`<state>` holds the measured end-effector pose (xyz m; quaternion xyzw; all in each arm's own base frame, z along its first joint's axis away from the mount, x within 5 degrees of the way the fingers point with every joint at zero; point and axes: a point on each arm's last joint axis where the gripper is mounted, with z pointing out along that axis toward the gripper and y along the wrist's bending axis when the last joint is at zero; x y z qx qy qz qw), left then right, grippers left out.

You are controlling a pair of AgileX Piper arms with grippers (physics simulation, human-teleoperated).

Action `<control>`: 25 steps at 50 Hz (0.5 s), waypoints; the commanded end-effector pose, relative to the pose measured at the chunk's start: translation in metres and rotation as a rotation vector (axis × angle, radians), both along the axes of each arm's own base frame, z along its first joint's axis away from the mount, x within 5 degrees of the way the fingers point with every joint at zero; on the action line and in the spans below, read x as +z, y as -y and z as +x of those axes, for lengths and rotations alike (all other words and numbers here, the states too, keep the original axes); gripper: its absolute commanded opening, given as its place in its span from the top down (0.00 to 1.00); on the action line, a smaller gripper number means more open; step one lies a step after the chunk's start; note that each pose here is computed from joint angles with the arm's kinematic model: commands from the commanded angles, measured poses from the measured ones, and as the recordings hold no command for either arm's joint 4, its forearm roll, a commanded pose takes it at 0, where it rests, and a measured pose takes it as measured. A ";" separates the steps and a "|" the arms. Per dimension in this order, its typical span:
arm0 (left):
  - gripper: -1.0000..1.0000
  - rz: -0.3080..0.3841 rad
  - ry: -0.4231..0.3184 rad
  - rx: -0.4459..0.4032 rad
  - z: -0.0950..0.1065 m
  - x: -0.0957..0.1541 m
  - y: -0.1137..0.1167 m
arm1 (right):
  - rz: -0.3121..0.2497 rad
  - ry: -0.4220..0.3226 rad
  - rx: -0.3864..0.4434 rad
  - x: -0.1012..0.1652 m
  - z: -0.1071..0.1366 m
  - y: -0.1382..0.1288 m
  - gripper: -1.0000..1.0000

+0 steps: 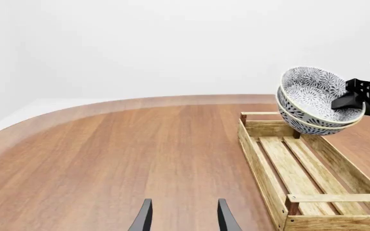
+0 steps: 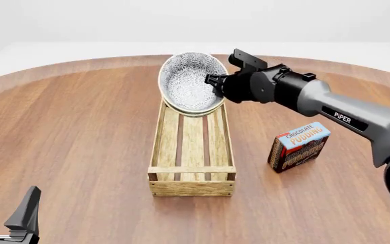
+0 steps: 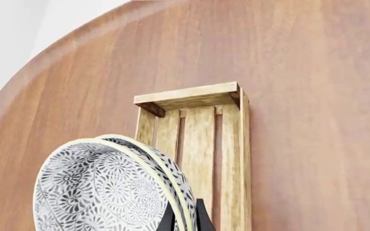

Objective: Stack the left bowl on the right bowl and place them in the tray.

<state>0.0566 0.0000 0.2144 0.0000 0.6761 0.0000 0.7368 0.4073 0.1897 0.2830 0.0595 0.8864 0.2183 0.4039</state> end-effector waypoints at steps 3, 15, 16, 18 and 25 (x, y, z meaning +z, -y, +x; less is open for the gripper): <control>0.00 0.000 0.000 0.000 0.000 0.000 0.000 | 0.036 -0.009 -0.012 -0.004 -0.007 0.000 1.00; 0.00 0.000 0.000 0.000 0.000 0.000 0.000 | 0.039 -0.020 -0.014 -0.012 -0.014 0.002 1.00; 0.00 0.000 0.000 0.000 0.000 0.000 0.000 | 0.038 -0.023 -0.014 -0.014 -0.014 0.002 1.00; 0.00 0.000 0.000 0.000 0.000 0.000 0.000 | 0.040 -0.027 -0.014 -0.017 -0.015 0.001 1.00; 0.00 0.000 0.000 0.000 0.000 0.000 0.000 | 0.057 -0.048 -0.007 -0.026 -0.022 -0.008 1.00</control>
